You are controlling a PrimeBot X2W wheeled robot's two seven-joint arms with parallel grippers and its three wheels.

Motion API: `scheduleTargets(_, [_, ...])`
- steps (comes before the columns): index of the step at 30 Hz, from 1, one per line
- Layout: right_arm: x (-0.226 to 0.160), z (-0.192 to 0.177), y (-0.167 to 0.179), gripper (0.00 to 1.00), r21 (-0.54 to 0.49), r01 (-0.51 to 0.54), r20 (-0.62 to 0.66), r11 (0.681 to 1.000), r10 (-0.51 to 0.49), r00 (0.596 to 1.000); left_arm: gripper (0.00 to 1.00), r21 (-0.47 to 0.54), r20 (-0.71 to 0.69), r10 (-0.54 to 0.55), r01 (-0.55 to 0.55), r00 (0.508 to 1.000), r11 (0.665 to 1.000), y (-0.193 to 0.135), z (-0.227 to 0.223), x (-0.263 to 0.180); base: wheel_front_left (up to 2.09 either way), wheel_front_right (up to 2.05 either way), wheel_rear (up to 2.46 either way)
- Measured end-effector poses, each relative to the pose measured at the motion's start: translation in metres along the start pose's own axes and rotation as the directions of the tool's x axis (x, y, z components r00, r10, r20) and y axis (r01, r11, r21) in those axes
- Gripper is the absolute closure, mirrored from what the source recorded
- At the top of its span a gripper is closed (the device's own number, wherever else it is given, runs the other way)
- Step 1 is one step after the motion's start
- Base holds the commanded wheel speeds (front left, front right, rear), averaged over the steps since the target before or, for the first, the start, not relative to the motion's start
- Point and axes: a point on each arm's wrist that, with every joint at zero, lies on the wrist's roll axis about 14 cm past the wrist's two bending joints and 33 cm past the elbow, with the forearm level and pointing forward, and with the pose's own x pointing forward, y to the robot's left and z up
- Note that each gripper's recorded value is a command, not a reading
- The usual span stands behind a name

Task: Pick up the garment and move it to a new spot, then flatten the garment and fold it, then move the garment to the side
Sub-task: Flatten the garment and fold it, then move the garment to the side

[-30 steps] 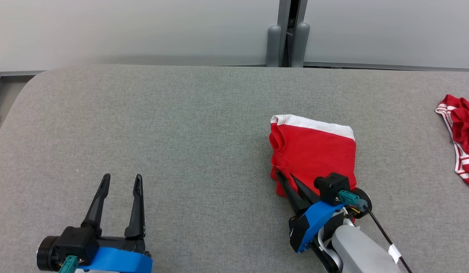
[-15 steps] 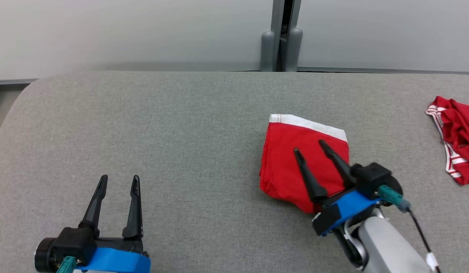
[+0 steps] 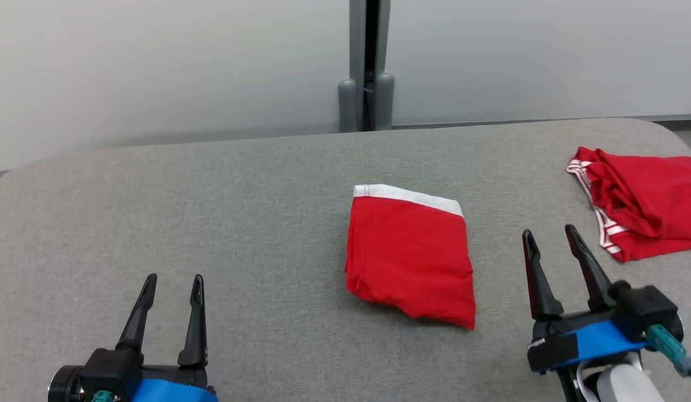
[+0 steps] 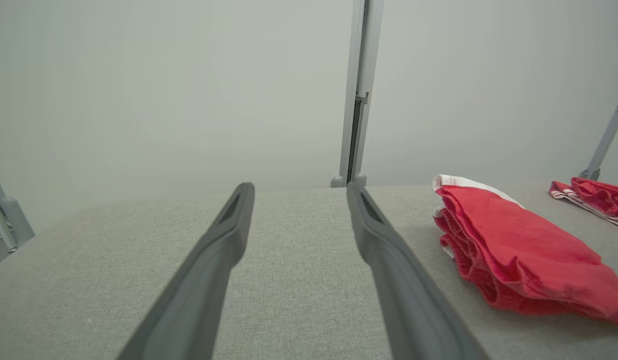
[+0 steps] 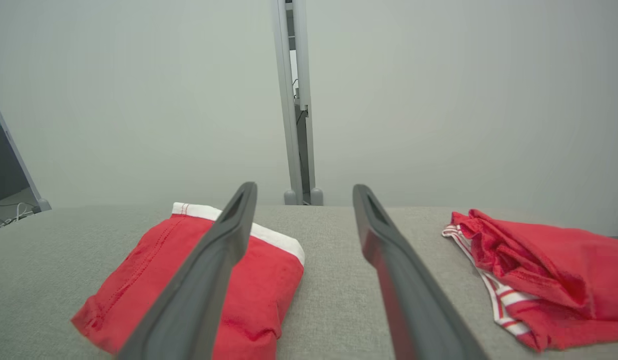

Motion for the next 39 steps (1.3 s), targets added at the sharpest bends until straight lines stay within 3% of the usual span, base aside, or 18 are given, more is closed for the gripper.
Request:
scheduleTargets(12, [-0.048,-0.009,-0.025,0.0,0.024,0.132,-0.03,0.991,-0.131,0.991,0.0,0.013,-0.005,-0.021,0.021,1.0,1.0,-0.006,-0.001,-0.005,0.0,0.0,0.0])
scheduleTargets(25, [-0.047,-0.011,-0.016,0.0,0.033,0.121,-0.034,0.992,-0.119,0.992,0.0,0.022,-0.015,0.006,-0.006,1.0,1.0,0.002,-0.003,-0.012,0.0,0.0,0.0])
scheduleTargets(34, [-0.001,-0.003,0.005,0.0,-0.007,0.008,-0.011,1.0,-0.008,1.0,0.0,0.021,-0.026,0.011,-0.011,1.0,1.0,0.004,-0.007,-0.008,0.0,0.0,0.0])
scheduleTargets(39, [0.031,-0.021,0.014,0.0,-0.018,-0.039,-0.092,0.999,0.038,0.995,0.0,0.019,-0.024,0.005,-0.004,1.0,1.0,0.003,-0.008,0.0,0.0,0.0,0.0])
